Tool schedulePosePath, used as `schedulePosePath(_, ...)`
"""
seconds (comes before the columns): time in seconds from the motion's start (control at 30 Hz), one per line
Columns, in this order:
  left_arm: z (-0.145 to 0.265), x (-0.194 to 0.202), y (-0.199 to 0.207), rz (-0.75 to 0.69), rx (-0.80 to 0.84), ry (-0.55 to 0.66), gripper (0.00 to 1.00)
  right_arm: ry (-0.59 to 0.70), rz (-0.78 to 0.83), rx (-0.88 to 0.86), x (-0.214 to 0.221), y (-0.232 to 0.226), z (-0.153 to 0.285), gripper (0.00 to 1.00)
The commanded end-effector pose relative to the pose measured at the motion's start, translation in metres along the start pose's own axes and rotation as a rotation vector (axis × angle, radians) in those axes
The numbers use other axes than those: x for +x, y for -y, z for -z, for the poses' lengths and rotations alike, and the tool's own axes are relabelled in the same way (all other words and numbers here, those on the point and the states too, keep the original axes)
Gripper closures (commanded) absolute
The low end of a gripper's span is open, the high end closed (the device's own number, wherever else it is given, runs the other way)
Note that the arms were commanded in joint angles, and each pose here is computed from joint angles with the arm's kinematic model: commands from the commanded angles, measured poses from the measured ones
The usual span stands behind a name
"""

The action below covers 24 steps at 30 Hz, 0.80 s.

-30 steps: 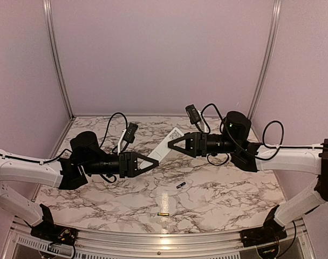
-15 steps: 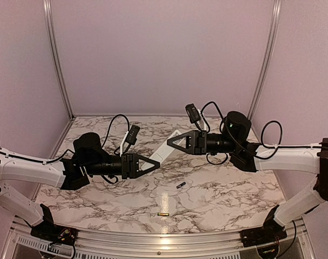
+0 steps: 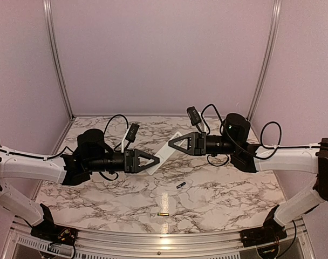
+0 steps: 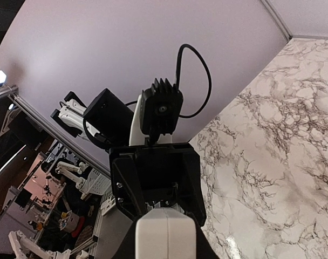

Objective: Load the batteries into the remote control
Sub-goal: Pass from the left arm to the right, then remove the battery cover from the remote control.

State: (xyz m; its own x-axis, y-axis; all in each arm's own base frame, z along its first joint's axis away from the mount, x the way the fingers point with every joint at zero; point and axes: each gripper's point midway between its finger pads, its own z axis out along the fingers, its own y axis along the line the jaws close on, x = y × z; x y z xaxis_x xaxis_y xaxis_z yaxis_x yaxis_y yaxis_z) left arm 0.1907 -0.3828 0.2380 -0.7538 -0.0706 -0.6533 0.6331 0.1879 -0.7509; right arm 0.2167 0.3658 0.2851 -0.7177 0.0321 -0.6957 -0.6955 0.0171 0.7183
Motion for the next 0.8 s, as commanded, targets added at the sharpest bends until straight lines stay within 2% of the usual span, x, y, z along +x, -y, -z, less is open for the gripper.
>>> schedulePosePath(0.0,-0.010,0.001,-0.015,0.017,-0.064,-0.034,0.51,0.021,-0.005,0.018,-0.006,0.006,0.003,1.00)
schedulePosePath(0.27,-0.007,0.014,-0.033,0.027,-0.130,-0.068,0.53,0.062,0.005,0.023,-0.020,0.002,0.015,1.00)
schedulePosePath(0.6,0.000,0.020,-0.054,0.064,-0.201,-0.070,0.67,0.072,0.013,-0.008,-0.023,-0.007,0.019,1.00)
schedulePosePath(0.77,0.004,0.019,-0.060,0.082,-0.213,-0.063,0.67,0.082,0.016,-0.004,-0.025,-0.007,0.023,1.00)
